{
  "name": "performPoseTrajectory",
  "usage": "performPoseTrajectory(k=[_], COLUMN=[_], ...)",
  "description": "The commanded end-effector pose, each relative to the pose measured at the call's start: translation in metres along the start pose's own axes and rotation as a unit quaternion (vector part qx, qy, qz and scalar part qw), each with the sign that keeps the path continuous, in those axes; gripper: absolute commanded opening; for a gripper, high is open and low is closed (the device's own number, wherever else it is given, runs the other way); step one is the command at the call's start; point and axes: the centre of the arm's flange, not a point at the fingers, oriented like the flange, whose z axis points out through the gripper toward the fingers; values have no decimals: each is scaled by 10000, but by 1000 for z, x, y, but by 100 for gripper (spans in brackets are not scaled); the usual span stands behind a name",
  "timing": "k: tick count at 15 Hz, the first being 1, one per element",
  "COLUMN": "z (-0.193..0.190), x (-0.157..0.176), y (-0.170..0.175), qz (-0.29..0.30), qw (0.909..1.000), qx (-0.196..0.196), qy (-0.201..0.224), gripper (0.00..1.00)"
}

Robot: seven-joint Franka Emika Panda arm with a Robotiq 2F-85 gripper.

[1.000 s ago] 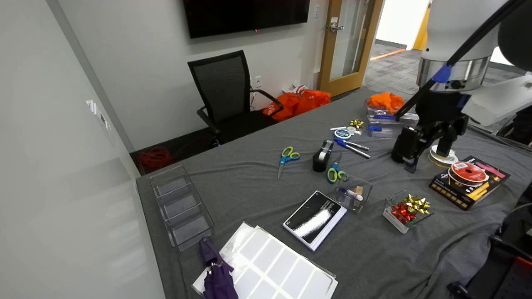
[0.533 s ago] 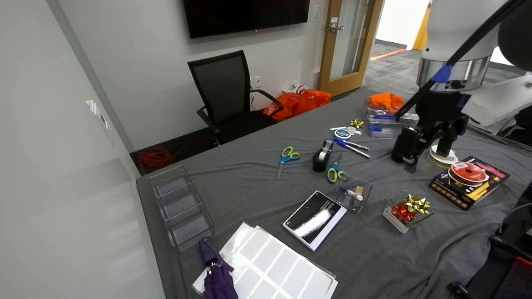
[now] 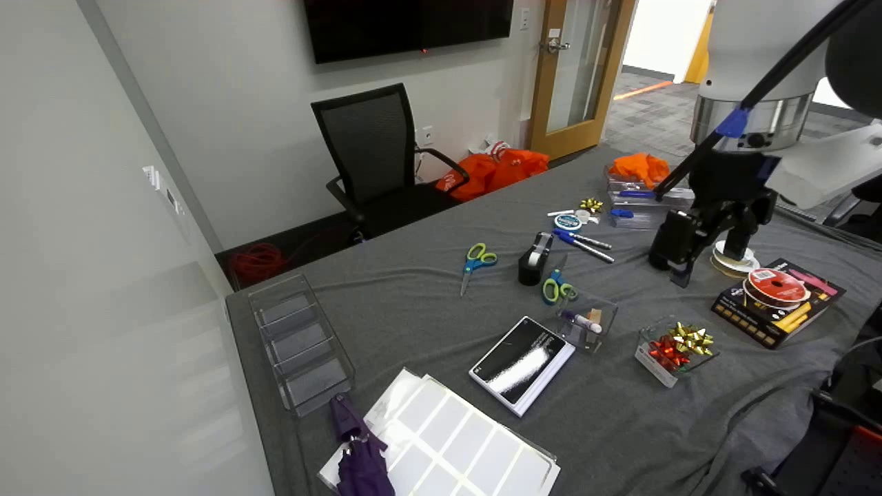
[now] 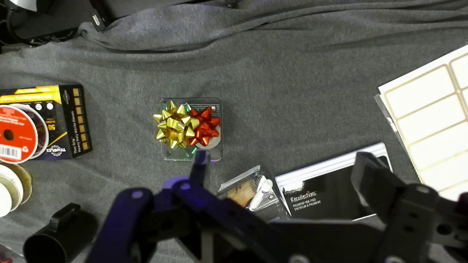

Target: Move the black cup to the left

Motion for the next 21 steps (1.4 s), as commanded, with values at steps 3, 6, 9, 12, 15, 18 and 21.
performPoseTrajectory(k=[3, 6, 9, 12, 15, 18, 21], z=[1, -1, -3, 2, 15, 27, 44], x=[2, 7, 13, 16, 18, 24, 28], y=[3, 9, 19, 39, 75, 105, 134], qz=[5, 69, 163, 221, 156, 184, 180], qw=[10000, 9998, 9994, 9996, 9997, 9995, 9979], qx=[47, 181, 266, 168, 59, -171, -547], qy=[51, 86, 149, 109, 195, 185, 295], gripper=[100, 100, 100, 100, 100, 100, 100])
